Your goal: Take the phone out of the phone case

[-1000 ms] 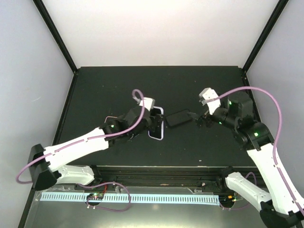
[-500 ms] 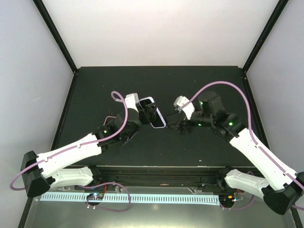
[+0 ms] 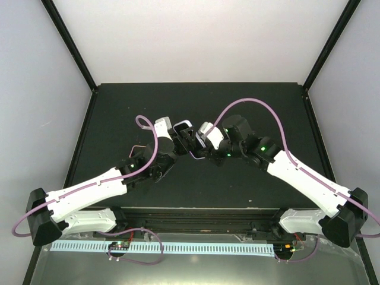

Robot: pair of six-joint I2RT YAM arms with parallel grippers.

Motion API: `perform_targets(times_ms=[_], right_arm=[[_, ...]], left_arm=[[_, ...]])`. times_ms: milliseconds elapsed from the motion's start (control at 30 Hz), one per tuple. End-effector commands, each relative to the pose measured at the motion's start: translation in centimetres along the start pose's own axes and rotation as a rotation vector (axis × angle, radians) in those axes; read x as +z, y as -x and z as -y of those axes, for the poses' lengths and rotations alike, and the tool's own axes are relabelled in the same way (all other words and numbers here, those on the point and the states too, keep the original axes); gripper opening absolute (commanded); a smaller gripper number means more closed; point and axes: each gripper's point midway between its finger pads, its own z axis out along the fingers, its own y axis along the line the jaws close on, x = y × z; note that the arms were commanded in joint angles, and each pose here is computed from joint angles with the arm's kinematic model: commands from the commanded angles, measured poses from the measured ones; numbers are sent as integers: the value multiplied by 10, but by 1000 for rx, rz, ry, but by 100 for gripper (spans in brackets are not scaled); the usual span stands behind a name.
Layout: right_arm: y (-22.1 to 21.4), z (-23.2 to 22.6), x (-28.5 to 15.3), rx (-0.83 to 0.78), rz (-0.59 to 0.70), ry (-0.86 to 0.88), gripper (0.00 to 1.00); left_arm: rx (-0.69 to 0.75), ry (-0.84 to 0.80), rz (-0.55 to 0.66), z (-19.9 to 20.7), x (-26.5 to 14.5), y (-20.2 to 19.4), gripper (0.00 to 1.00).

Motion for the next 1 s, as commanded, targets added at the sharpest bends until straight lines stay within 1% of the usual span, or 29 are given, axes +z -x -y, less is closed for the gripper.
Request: perform_targets(times_ms=[0,100,133,167,233,300,333,400,433,467,533,600,633,733,833,900,967], right_arm=[[21,-8,-8,25,76,40,30],[18,-17,-9,43,99,86,11],[16,-17,-8,48,98,83,7],[16,-15,-8,56,98,75,5],[17,-11,-8,69,100,53,3],[19,-3,-10,95,102,15,1],[21,0,-13,103,104,10,1],[25,3,-22,109,117,9,1],[26,6,-27,113,130,0,1],[25,9,-31,115,144,-9,1],[24,19,-42,130,175,-56,1],[15,39,-46,191,186,-109,1],[9,43,-47,218,192,-80,1],[0,47,-56,255,214,18,1],[-6,33,-62,196,232,125,1],[-13,19,-60,156,226,202,1],[-20,8,-57,156,220,272,1]], left_arm=[[-47,-46,86,16,-7,23,44],[-12,-36,114,15,-9,30,49],[0,-42,123,17,-10,32,52],[11,-45,129,17,-11,34,57],[41,-55,138,20,-12,37,68],[131,-74,130,26,-12,43,88],[214,-80,105,29,-11,46,97],[377,-22,53,23,-10,55,99],[432,11,22,16,-9,61,99],[473,5,-19,14,-7,65,99],[512,-134,-174,17,-3,54,99],[508,-287,-282,22,-2,42,99],[503,-353,-328,22,-2,31,99],[459,-459,-435,15,5,-2,99],[378,-580,-522,26,6,-23,99],[354,-655,-541,34,0,-28,99],[379,-756,-470,43,-9,-25,97]])
